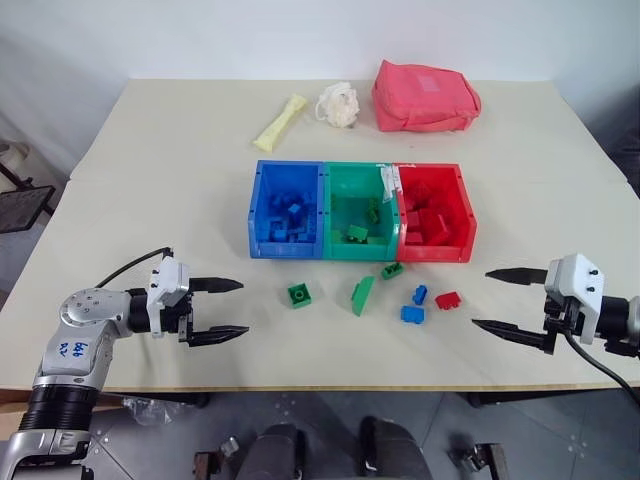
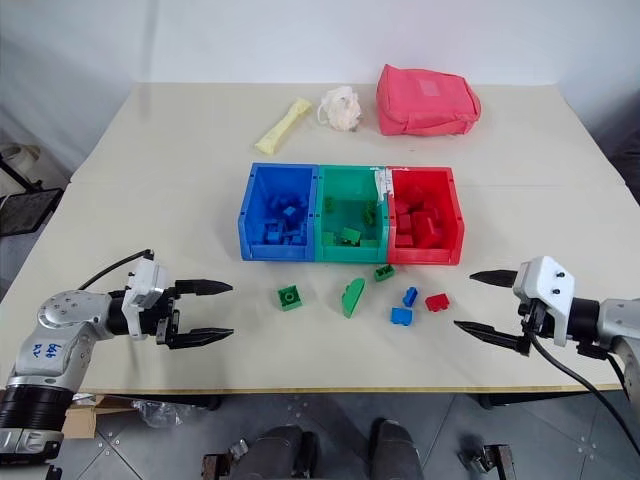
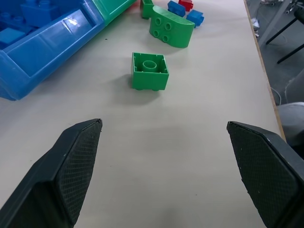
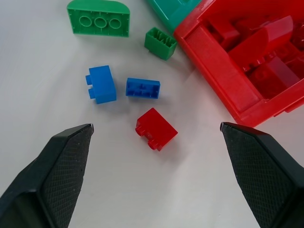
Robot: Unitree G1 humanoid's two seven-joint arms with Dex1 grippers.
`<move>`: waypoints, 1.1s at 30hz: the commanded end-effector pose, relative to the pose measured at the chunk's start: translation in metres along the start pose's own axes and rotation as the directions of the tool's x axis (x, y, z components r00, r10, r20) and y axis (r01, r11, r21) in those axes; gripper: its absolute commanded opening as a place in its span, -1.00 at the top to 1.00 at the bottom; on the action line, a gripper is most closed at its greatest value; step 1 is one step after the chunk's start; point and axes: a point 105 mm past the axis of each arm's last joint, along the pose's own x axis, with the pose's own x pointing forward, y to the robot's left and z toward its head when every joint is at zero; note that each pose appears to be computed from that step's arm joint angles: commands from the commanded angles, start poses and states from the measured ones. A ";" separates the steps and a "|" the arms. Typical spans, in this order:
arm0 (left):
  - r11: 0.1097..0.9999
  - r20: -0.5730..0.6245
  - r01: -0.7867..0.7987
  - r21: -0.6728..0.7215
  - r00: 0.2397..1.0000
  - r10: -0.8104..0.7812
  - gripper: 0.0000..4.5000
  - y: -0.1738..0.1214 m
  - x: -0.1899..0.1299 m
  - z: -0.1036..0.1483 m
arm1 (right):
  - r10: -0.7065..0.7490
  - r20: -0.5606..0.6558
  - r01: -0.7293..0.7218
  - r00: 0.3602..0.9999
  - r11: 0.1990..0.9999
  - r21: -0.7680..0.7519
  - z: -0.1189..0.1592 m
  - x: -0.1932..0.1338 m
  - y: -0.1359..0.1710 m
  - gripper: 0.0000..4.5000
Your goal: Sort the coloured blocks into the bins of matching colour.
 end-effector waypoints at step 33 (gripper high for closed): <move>0.994 0.157 -0.045 0.097 0.987 0.030 -0.99 -0.007 -0.002 0.011 | 0.013 -0.129 -0.004 0.992 0.997 0.076 -0.002 -0.025 0.017 -1.00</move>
